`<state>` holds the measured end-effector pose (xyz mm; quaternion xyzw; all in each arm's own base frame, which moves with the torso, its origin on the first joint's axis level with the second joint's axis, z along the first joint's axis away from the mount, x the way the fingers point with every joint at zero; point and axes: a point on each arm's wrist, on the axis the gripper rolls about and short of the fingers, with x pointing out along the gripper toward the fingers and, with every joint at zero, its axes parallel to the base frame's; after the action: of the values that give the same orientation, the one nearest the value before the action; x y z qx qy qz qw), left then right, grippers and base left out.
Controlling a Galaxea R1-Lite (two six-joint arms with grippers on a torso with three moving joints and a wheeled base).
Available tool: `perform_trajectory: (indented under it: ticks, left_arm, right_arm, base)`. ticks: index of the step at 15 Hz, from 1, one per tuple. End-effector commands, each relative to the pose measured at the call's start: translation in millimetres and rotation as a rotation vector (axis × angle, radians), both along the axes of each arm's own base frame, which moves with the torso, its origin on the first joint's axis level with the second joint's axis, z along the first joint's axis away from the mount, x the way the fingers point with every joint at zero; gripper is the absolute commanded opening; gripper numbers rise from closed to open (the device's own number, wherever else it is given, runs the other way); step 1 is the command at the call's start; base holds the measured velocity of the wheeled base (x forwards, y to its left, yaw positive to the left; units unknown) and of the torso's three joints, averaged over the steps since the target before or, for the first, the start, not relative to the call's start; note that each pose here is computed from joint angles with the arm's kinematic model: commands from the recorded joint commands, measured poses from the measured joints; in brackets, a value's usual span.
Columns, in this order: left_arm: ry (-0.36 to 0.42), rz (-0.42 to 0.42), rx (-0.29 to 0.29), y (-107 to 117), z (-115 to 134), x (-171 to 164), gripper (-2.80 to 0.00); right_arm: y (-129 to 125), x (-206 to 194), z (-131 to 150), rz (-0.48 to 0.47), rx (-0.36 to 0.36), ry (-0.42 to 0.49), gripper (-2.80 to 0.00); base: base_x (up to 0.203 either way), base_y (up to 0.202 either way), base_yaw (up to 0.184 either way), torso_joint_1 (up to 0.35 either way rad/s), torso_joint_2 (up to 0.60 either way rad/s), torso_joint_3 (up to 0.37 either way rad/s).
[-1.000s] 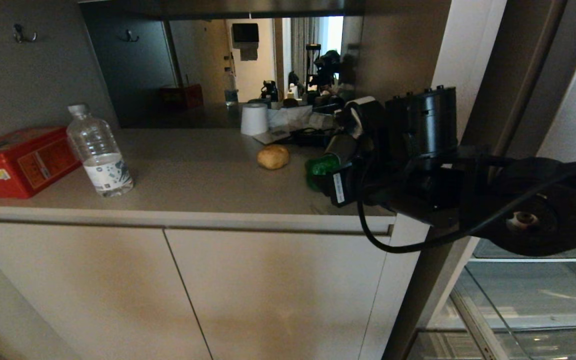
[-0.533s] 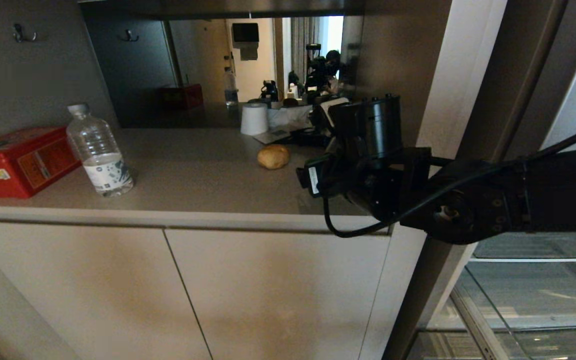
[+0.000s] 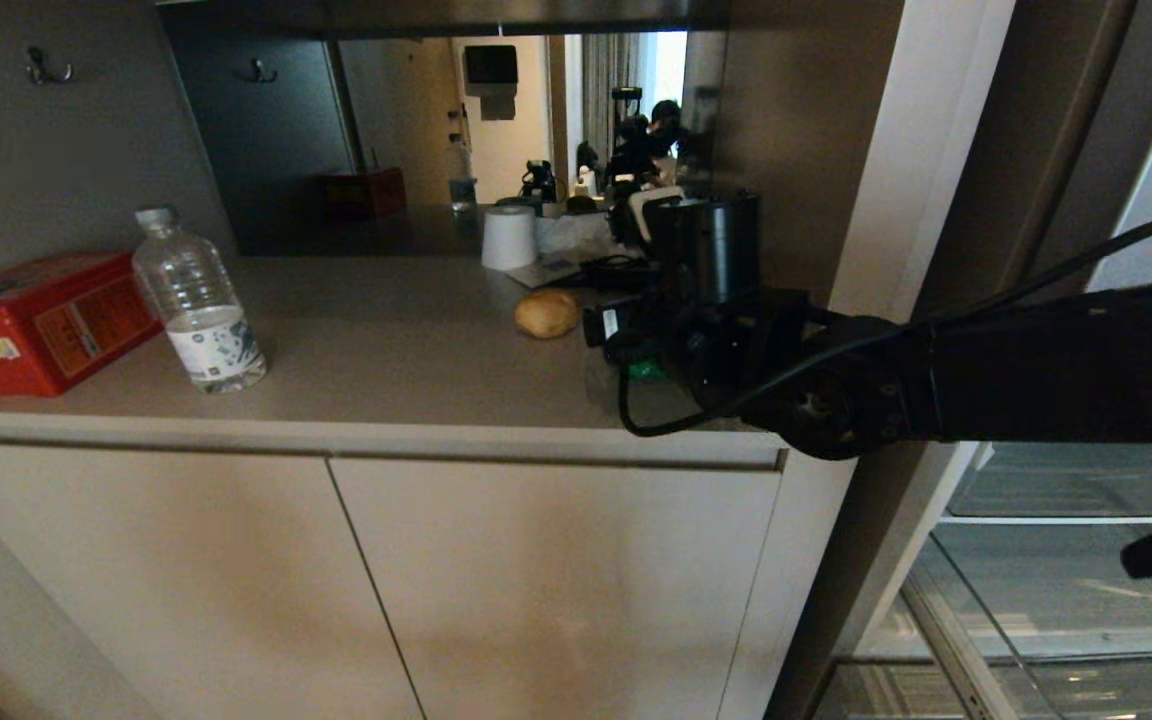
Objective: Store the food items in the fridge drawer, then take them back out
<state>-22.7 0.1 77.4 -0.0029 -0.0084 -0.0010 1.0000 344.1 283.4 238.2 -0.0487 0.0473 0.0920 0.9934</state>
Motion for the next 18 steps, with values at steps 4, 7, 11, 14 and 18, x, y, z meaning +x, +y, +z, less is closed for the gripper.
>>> perform_trajectory:
  ticks: [4,7,11,14,18]
  left_arm:
    - [0.006,0.0,0.0,0,-2,0,-2.8]
    - [0.006,0.0,0.0,0,-2,0,-2.8]
    - [0.006,0.0,0.0,0,-2,0,-2.8]
    - [0.006,0.0,0.0,0,-2,0,-2.8]
    - [0.006,0.0,0.0,0,-2,0,-2.8]
  right_arm:
    - [5,22,-23,-0.037,-0.024,0.022,0.0]
    - [4,23,-27,-0.042,-0.029,0.031,0.0]
    - [4,25,-32,-0.051,-0.038,0.04,0.0]
    - [2,31,-39,-0.063,-0.041,0.049,0.0]
    - [-4,38,-44,-0.084,-0.041,0.057,0.0]
  base:
    - [0.0,0.0,0.0,0.0,0.0,0.0]
    - [0.0,0.0,0.0,0.0,0.0,0.0]
    - [0.0,0.0,0.0,0.0,0.0,0.0]
    - [0.0,0.0,0.0,0.0,0.0,0.0]
    - [0.0,0.0,0.0,0.0,0.0,0.0]
